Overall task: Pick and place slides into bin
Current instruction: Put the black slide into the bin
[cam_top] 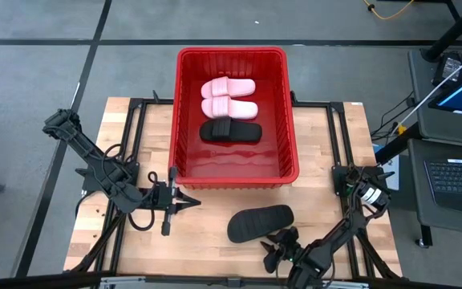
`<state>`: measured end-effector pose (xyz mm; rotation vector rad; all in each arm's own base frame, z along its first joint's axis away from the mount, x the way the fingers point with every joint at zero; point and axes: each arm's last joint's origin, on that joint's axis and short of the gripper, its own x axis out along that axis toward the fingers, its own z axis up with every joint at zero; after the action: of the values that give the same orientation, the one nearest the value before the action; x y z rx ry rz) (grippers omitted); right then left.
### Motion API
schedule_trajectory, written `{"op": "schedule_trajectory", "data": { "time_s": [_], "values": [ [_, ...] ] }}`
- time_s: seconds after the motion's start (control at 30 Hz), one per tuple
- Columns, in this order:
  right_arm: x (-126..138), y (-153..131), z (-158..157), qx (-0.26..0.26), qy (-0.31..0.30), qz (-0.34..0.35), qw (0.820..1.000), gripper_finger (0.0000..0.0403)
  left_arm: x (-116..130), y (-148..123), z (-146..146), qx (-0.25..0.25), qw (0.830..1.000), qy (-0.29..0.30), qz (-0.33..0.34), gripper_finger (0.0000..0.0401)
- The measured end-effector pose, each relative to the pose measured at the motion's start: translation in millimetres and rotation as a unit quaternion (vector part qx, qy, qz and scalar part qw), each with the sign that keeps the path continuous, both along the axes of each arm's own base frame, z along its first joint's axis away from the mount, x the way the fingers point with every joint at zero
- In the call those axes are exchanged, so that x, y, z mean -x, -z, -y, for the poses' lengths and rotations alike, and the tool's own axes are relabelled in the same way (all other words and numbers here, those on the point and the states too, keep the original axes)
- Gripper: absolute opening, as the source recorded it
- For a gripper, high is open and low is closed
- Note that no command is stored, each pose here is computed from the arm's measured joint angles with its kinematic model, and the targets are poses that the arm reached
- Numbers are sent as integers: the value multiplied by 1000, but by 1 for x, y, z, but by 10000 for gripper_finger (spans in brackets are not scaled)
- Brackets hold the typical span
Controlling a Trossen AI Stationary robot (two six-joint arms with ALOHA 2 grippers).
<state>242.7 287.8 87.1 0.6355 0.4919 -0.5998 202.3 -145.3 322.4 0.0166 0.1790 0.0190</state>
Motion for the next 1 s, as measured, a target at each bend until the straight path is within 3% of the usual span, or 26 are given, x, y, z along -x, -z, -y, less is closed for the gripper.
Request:
{"op": "schedule_trajectory", "data": {
  "time_s": [0.2,0.77,1.0],
  "values": [
    [-5,7,5,11,-10,55,998,142,0,0,0,12,1000,-6,1,2],
    [-33,2,15,66,-51,51,995,119,0,0,0,29,1000,-11,2,2],
    [-54,-18,8,115,-88,48,988,119,0,0,-1,28,999,-15,3,2]
  ]
}}
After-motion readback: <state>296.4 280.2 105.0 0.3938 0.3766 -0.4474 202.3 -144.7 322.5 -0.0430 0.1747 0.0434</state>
